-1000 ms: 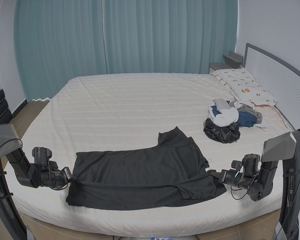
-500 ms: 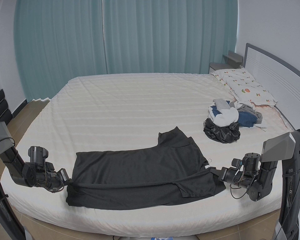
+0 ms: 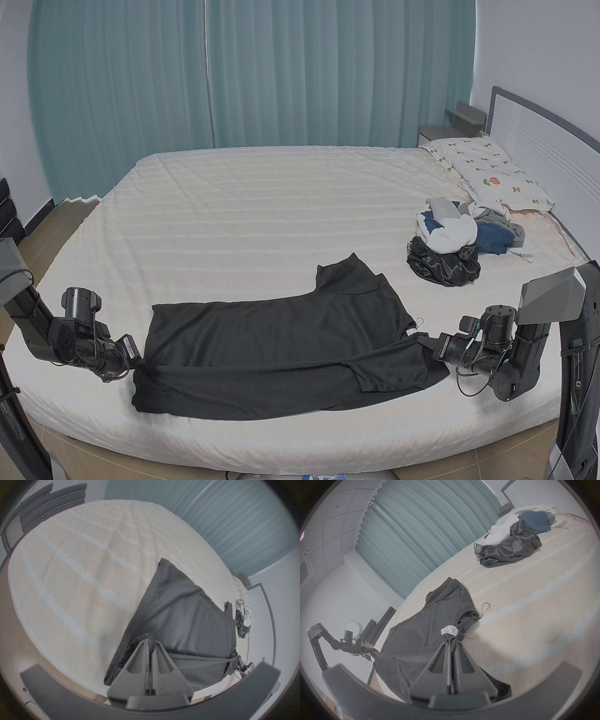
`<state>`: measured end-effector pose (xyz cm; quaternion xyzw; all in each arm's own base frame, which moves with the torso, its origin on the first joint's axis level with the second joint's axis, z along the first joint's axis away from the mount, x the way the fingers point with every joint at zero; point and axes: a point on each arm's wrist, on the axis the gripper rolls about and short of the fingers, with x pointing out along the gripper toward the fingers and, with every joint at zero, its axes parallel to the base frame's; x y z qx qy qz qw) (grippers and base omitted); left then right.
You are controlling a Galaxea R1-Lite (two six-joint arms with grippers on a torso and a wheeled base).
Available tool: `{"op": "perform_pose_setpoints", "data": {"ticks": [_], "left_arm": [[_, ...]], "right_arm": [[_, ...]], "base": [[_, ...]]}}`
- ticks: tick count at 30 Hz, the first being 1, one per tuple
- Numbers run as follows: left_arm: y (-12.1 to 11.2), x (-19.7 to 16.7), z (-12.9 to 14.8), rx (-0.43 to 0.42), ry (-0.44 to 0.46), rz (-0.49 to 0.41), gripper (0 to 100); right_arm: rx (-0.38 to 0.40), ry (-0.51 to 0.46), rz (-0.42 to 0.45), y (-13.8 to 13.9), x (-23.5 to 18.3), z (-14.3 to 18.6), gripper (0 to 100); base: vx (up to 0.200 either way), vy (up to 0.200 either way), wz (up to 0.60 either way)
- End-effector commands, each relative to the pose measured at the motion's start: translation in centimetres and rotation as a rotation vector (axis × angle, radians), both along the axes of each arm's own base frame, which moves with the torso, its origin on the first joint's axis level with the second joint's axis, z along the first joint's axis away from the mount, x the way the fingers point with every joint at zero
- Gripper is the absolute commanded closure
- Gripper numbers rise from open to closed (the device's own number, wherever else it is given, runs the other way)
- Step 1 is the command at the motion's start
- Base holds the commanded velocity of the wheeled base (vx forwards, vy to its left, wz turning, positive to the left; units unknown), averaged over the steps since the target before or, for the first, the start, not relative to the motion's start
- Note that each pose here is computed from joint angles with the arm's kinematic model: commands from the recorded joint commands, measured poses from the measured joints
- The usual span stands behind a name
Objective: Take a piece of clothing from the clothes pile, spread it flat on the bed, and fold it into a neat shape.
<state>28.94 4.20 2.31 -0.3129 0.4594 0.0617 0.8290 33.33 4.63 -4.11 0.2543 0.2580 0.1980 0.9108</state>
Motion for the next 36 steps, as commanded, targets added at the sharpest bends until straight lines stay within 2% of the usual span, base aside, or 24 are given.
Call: {"op": "perform_pose_setpoints", "data": {"ticks": [1, 8, 9, 10, 15, 19, 22, 24, 25, 27, 36], "left_arm": [[0.0, 0.5, -1.4, -0.007, 0.039, -0.002, 100], [0.0, 0.9, -1.9, -0.012, 0.045, 0.004, 100], [-0.1, 0.9, -2.0, -0.013, 0.048, 0.002, 100], [-0.1, 1.0, -2.0, -0.012, 0.049, 0.000, 0], [-0.2, 0.9, -2.0, -0.013, 0.051, 0.000, 0], [-0.3, 0.8, -2.2, -0.018, 0.060, 0.001, 0], [-0.2, 0.7, -2.0, -0.020, 0.055, 0.008, 0], [-0.2, 0.7, -1.8, -0.024, 0.053, 0.012, 0], [-0.2, 0.7, -1.9, -0.042, 0.058, 0.034, 0], [-0.3, 0.6, -1.9, -0.059, 0.065, 0.052, 0], [-0.3, 0.7, -1.7, -0.066, 0.059, 0.055, 0]], "right_arm": [[0.001, 0.003, 0.006, 0.2, 0.3, -0.5, 100], [0.001, 0.000, 0.006, 0.2, 0.3, -0.4, 100], [0.001, 0.000, 0.006, 0.2, 0.3, -0.4, 0], [0.001, 0.000, 0.006, 0.2, 0.3, -0.4, 0], [0.018, -0.002, 0.001, 0.2, 0.3, -0.2, 0], [0.107, -0.003, -0.046, -0.1, 0.0, 0.9, 0], [0.200, 0.041, -0.100, -0.7, -0.5, 2.0, 0], [0.225, 0.047, -0.115, -0.9, -0.5, 2.3, 0], [0.267, 0.055, -0.137, -1.2, -0.6, 2.9, 0], [0.301, 0.070, -0.159, -1.5, -0.8, 3.3, 0], [0.319, 0.080, -0.182, -1.8, -0.8, 3.3, 0]], "base": [[0.000, 0.000, 0.00], [0.000, 0.000, 0.00], [0.000, 0.000, 0.00], [0.000, 0.000, 0.00], [0.000, 0.000, 0.00], [0.000, 0.000, 0.00], [0.000, 0.000, 0.00], [0.000, 0.000, 0.00], [0.000, 0.000, 0.00], [0.000, 0.000, 0.00], [0.133, 0.000, 0.00]]}}
